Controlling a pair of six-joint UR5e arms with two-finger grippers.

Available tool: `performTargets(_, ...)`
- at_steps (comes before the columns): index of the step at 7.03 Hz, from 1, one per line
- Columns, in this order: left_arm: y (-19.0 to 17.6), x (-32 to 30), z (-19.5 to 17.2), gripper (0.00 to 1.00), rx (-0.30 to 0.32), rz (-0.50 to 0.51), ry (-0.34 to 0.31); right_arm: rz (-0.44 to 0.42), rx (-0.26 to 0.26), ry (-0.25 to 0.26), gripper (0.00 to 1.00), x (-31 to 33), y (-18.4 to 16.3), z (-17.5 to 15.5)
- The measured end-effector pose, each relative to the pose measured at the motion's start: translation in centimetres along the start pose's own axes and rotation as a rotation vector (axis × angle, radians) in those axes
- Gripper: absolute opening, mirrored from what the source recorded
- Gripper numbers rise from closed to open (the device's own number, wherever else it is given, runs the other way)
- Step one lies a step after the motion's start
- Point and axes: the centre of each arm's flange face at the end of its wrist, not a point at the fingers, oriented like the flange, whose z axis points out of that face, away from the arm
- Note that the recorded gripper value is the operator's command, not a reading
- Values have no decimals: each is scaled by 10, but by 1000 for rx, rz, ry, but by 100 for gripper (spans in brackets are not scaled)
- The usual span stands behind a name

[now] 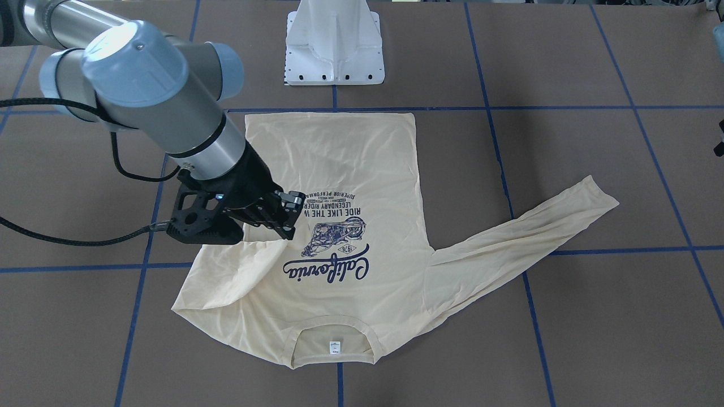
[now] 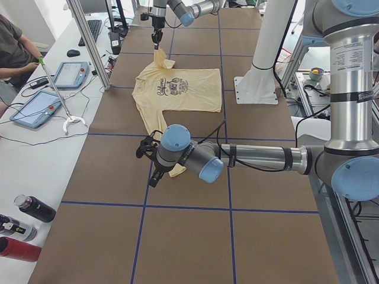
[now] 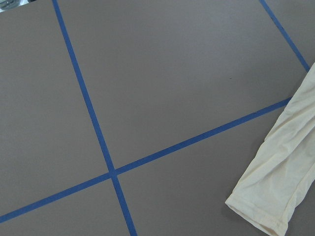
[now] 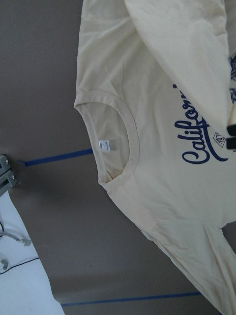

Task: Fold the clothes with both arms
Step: 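Carry the sleeve cuff across the shirt toward the far shoulder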

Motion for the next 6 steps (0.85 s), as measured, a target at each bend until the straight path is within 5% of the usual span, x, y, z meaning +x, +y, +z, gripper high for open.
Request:
performTargets(3,0,0,0,99,-1,1,1,-98,12,-50,0,-81,59,24)
performTargets(4,0,0,1,99,-1,0,1,-122,25,-41,12,-112,82,46)
performTargets(6,2,2,1,99,-5,-1,18,-153,47,-33,100,-156,116,95)
